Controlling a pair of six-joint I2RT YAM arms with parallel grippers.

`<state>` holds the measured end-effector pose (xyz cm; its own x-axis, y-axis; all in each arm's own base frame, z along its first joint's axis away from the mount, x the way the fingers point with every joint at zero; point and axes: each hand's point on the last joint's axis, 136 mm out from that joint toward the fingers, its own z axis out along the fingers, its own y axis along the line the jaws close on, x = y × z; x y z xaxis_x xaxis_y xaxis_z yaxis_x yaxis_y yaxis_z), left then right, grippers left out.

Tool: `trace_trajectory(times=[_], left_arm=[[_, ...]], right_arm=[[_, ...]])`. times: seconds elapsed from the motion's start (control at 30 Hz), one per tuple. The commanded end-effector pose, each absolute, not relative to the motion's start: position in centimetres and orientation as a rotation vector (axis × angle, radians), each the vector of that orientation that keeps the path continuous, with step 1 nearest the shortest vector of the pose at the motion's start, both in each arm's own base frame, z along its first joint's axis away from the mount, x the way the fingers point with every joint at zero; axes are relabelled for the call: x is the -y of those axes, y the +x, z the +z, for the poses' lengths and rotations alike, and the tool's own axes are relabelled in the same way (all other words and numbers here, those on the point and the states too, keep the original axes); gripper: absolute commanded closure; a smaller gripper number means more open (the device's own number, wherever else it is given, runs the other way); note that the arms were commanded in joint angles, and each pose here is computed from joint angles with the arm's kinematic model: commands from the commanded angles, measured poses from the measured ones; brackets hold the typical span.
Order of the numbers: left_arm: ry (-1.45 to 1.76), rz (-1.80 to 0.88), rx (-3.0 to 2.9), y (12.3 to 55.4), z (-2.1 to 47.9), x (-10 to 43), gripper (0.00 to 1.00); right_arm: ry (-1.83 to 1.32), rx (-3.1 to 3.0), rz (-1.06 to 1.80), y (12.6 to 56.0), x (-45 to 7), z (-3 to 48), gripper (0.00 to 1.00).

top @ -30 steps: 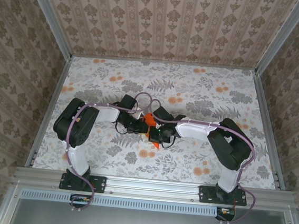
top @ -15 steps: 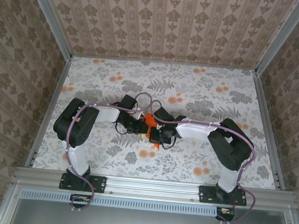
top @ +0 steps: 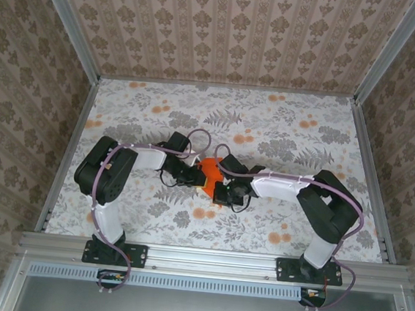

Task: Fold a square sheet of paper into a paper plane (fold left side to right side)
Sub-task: Third fold the triangle at the center of the table.

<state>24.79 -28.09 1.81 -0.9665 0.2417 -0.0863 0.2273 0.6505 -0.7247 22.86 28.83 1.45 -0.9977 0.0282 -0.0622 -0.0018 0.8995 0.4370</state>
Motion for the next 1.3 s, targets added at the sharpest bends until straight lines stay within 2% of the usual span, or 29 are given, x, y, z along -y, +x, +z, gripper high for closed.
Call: trace_trajectory(times=[0.0, 0.7, 0.97, 1.27], left_arm=[[-0.326, 1.045, 2.861, 23.9, -1.1, 25.9, 0.95], [-0.325, 1.04, 2.867, 24.1, -1.2, 25.9, 0.95], [-0.326, 1.053, 2.867, 24.2, -0.9, 26.1, 0.95], [-0.329, 1.065, 2.864, 24.4, -0.6, 26.4, 0.95]], right_arm=[[0.091, -3.163, 0.477, 19.0, -24.9, -0.7, 0.97], [0.119, -3.187, 0.452, 17.3, -23.2, -0.8, 0.97], [0.015, -2.995, 0.701, 20.2, -26.6, 4.7, 0.95], [-0.015, -2.971, 0.71, 23.2, -29.3, 3.5, 0.96]])
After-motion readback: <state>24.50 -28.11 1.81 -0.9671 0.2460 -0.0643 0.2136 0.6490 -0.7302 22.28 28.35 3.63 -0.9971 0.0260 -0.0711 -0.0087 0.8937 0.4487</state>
